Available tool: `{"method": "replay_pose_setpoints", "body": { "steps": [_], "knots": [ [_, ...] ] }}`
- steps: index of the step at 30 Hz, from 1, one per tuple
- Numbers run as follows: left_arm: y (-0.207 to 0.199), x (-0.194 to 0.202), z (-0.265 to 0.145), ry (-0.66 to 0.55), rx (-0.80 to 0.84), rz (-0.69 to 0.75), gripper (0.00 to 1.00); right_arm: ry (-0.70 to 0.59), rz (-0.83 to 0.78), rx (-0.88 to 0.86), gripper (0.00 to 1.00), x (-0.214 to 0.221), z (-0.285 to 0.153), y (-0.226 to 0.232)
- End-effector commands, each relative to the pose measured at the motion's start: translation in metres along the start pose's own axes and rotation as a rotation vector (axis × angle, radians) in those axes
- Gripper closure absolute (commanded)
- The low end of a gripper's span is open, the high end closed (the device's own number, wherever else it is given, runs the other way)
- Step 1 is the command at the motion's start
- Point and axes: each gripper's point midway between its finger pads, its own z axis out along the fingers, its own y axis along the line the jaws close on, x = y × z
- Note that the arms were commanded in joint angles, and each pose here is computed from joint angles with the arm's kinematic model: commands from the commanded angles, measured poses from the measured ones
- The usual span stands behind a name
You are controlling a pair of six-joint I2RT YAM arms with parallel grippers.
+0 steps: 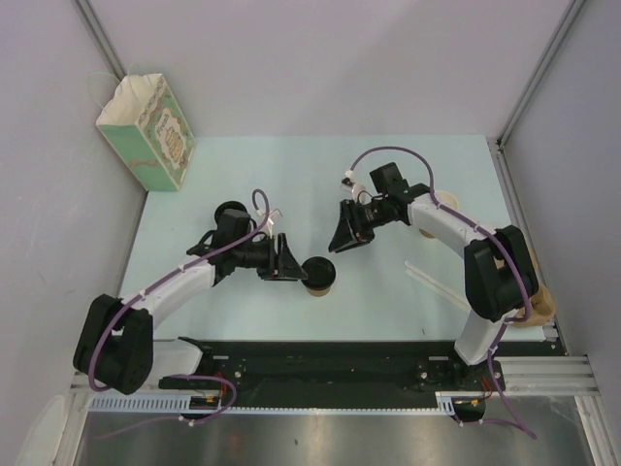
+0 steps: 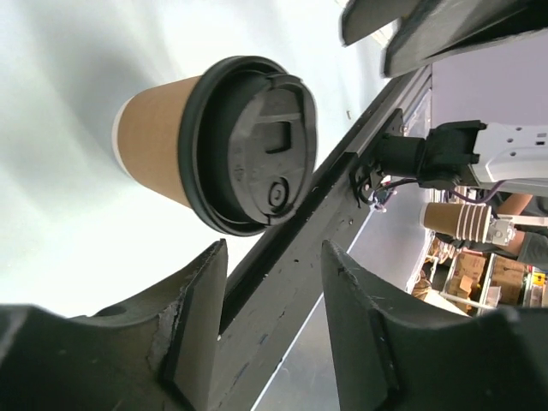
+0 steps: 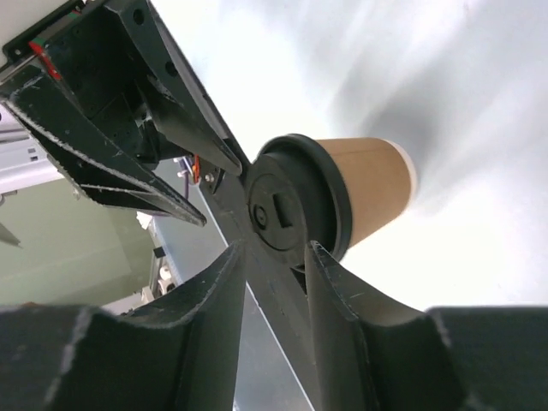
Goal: Pack the takeout coffee
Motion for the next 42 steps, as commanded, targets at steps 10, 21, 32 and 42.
{"method": "replay_pose_setpoints", "body": {
  "steps": [10,21,32,42],
  "knots": [
    [-0.001,-0.035,0.019,-0.058,0.034,0.010,0.42,-0.027,-0.014,0.040,0.57,-0.007,-0.022,-0.007],
    [-0.003,-0.057,0.030,-0.094,0.061,0.022,0.41,-0.006,0.007,0.032,0.54,-0.002,-0.022,-0.010],
    [0.005,-0.080,0.039,-0.110,0.051,0.033,0.41,0.005,0.020,0.012,0.53,0.007,-0.023,-0.005],
    [-0.007,-0.098,0.003,-0.202,0.060,0.092,0.37,0.017,0.037,-0.022,0.52,0.016,-0.020,0.003]
  ]
}}
